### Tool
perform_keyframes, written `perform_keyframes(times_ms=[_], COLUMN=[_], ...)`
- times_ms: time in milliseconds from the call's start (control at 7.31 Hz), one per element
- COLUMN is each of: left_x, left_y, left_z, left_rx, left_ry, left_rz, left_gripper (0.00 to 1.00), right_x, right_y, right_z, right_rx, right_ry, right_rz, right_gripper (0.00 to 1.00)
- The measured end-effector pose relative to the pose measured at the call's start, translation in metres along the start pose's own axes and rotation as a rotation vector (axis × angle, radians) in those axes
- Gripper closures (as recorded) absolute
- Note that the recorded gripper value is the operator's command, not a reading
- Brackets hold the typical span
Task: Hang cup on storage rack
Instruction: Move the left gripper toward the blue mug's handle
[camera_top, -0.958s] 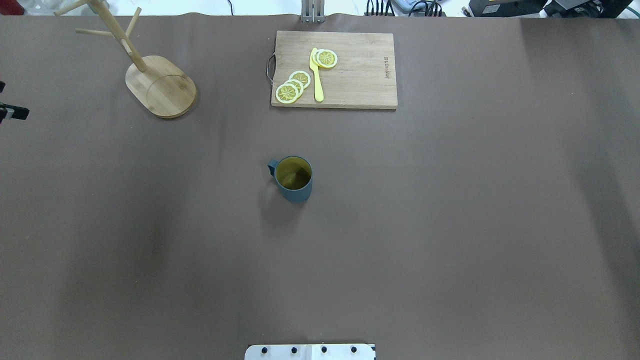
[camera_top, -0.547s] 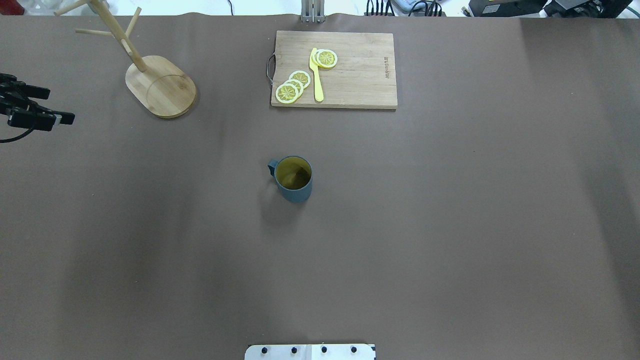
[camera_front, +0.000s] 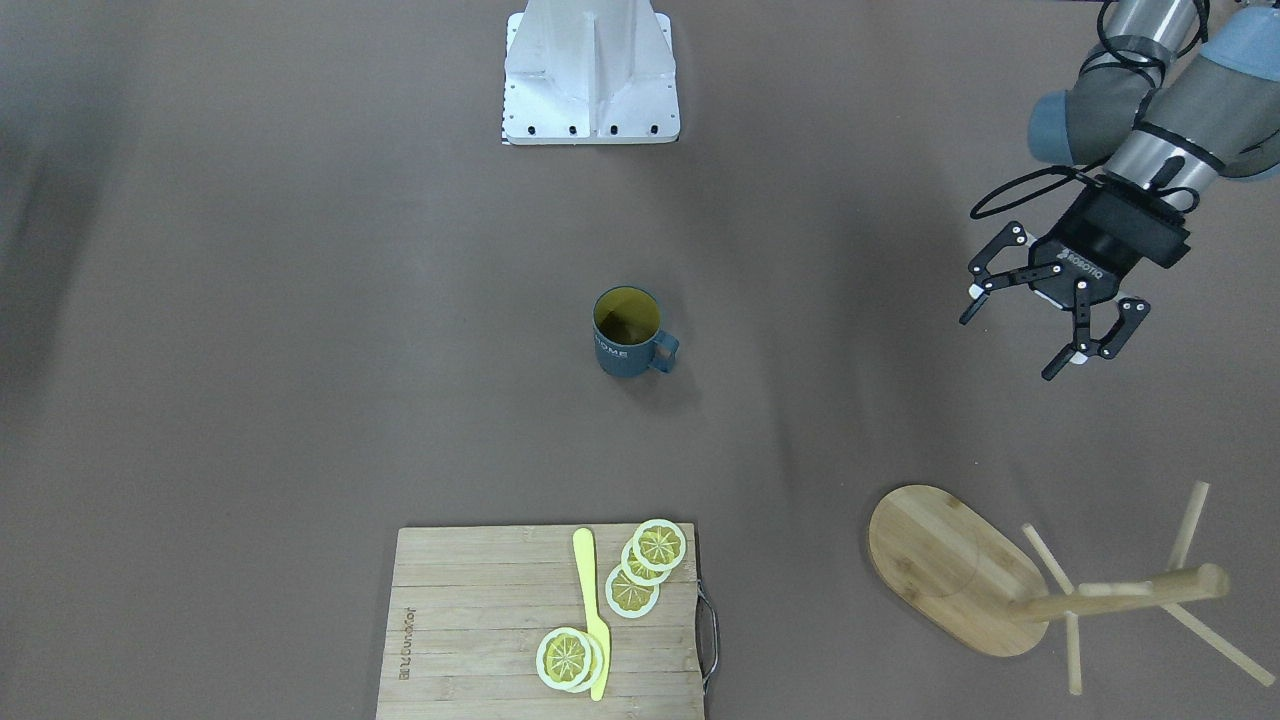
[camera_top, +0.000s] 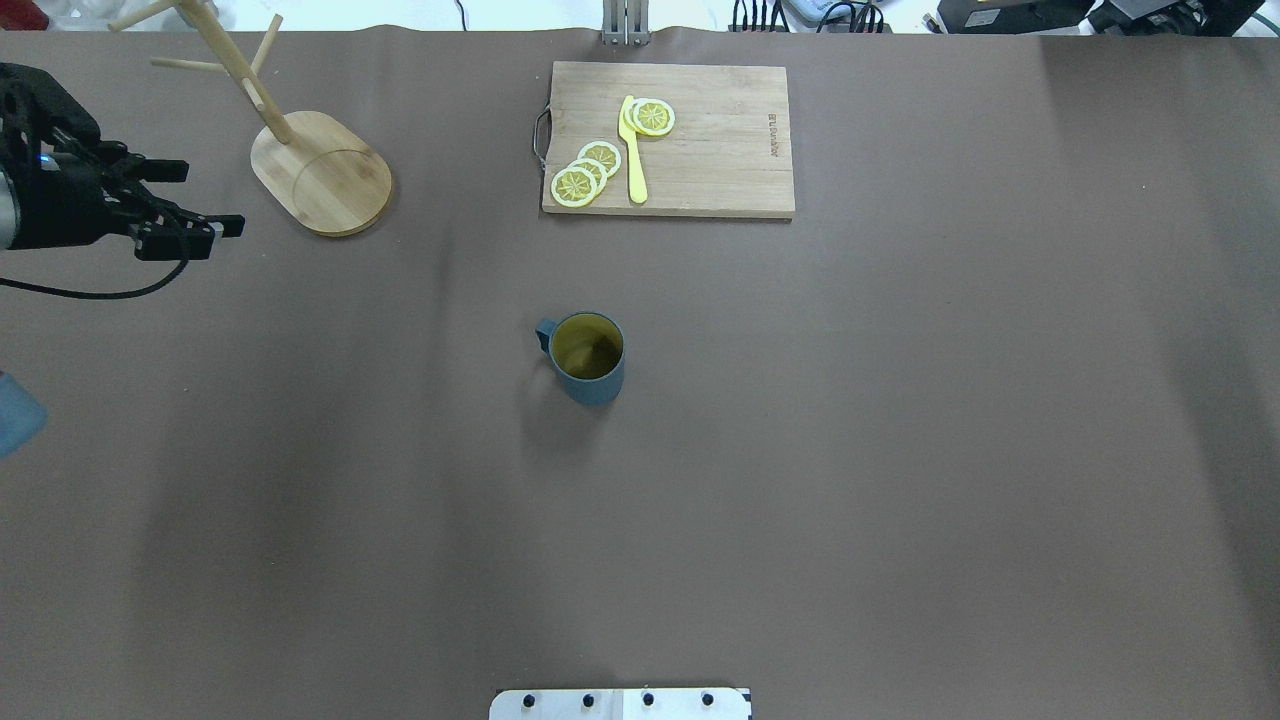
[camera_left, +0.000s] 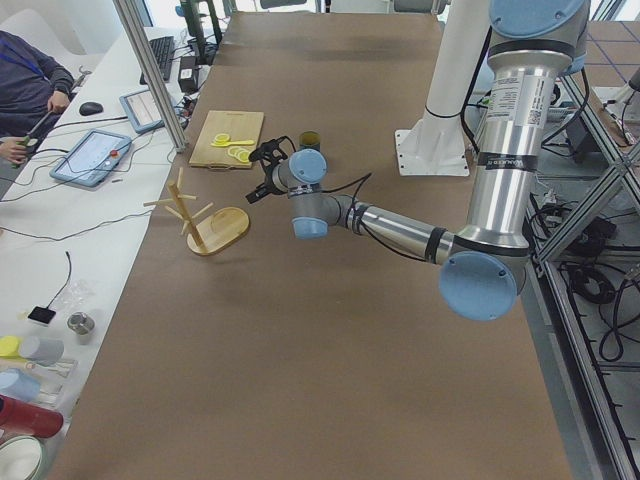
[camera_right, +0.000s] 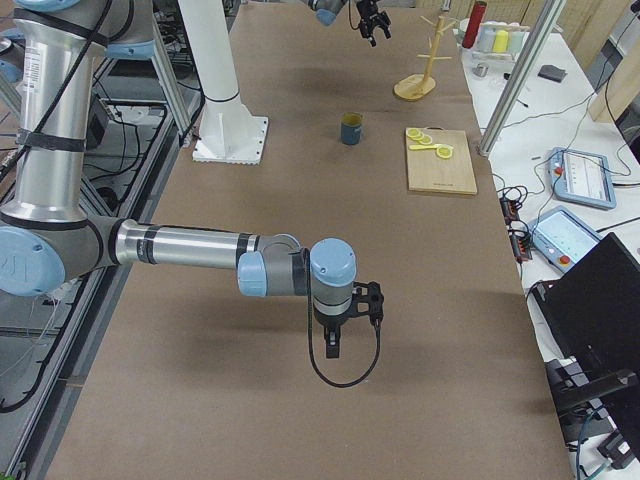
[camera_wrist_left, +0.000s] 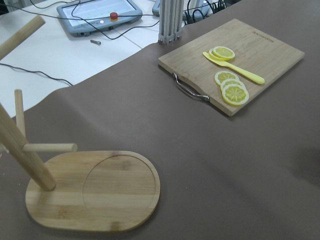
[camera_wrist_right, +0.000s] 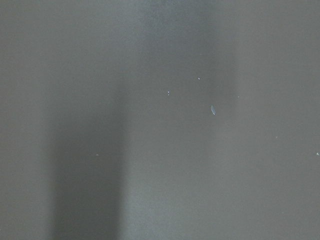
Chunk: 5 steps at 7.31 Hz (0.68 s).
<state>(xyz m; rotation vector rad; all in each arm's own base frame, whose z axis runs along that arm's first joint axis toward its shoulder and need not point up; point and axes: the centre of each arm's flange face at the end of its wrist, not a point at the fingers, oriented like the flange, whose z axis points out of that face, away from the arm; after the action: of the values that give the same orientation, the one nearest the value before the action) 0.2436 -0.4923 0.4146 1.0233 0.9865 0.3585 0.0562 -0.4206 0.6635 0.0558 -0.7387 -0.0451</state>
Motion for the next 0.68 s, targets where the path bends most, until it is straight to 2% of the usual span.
perform_keyframes(times_ms=[411, 684], left_x=[0.093, 0.15], left_y=[0.017, 0.022], left_z=[0.056, 0.081], left_rx=[0.112, 0.122], left_ry=[-0.028, 0.01], left_rz=[-0.104, -0.159], left_gripper=[0.02, 0.03], right_x=[-0.003, -0.005], right_y=[-0.004, -0.006], right_z=[-0.003, -0.005], right_rx=[0.008, 0.013], right_ry=[-0.001, -0.001], right_rz=[0.001, 0.016], right_gripper=[0.0, 0.0])
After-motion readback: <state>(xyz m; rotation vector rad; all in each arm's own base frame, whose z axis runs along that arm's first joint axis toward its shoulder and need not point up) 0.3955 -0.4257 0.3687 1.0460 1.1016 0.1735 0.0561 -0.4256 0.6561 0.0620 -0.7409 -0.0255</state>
